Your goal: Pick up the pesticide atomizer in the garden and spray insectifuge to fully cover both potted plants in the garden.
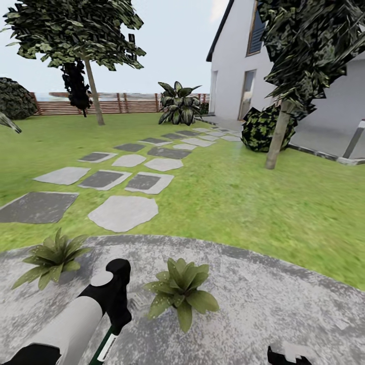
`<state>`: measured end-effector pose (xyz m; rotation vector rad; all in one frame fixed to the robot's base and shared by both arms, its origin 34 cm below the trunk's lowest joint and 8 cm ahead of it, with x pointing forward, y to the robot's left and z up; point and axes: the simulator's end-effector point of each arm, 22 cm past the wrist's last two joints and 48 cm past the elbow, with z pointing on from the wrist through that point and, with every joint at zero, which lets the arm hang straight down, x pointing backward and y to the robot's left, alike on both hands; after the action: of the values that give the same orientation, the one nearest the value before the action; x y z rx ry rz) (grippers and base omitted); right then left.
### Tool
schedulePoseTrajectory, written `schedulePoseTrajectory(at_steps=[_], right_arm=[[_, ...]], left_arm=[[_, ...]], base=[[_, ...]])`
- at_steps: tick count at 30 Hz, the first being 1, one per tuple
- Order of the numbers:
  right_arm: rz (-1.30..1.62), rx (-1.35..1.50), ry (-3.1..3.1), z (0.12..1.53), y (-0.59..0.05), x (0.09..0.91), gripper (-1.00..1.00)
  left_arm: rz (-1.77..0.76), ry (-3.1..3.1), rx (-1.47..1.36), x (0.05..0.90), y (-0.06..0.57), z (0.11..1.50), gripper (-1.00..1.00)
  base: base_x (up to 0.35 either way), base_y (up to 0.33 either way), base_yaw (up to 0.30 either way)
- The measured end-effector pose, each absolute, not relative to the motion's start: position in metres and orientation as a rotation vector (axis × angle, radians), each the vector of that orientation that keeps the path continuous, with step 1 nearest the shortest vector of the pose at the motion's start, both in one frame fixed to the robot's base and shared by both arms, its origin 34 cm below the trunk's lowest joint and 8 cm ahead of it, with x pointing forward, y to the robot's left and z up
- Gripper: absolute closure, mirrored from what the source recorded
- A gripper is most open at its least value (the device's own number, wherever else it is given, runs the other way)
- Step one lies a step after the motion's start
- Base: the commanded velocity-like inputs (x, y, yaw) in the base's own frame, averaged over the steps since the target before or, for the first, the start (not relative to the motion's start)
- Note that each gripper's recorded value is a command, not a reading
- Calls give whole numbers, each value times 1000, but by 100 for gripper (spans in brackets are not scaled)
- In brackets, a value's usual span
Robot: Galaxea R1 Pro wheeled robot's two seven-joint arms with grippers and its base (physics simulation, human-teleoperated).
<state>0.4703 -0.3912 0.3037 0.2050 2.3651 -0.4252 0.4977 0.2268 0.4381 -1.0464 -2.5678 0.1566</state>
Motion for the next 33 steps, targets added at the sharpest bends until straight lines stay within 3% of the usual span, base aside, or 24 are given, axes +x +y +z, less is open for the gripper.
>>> schedulePoseTrajectory(at_steps=[9, 24, 33], right_arm=[[-423, 205, 2363, 305, -390, 471, -100], [-422, 207, 2355, 308, -390, 474, -100], [-419, 209, 2351, 309, -389, 474, -100]], left_arm=[[135, -2625, -1035, 512, 226, 447, 100], [129, -2637, -1039, 514, 226, 451, 100], [127, -2638, -1038, 515, 226, 452, 100]], base=[[0, -45, 276], [-22, -263, 268], [67, -271, 97]])
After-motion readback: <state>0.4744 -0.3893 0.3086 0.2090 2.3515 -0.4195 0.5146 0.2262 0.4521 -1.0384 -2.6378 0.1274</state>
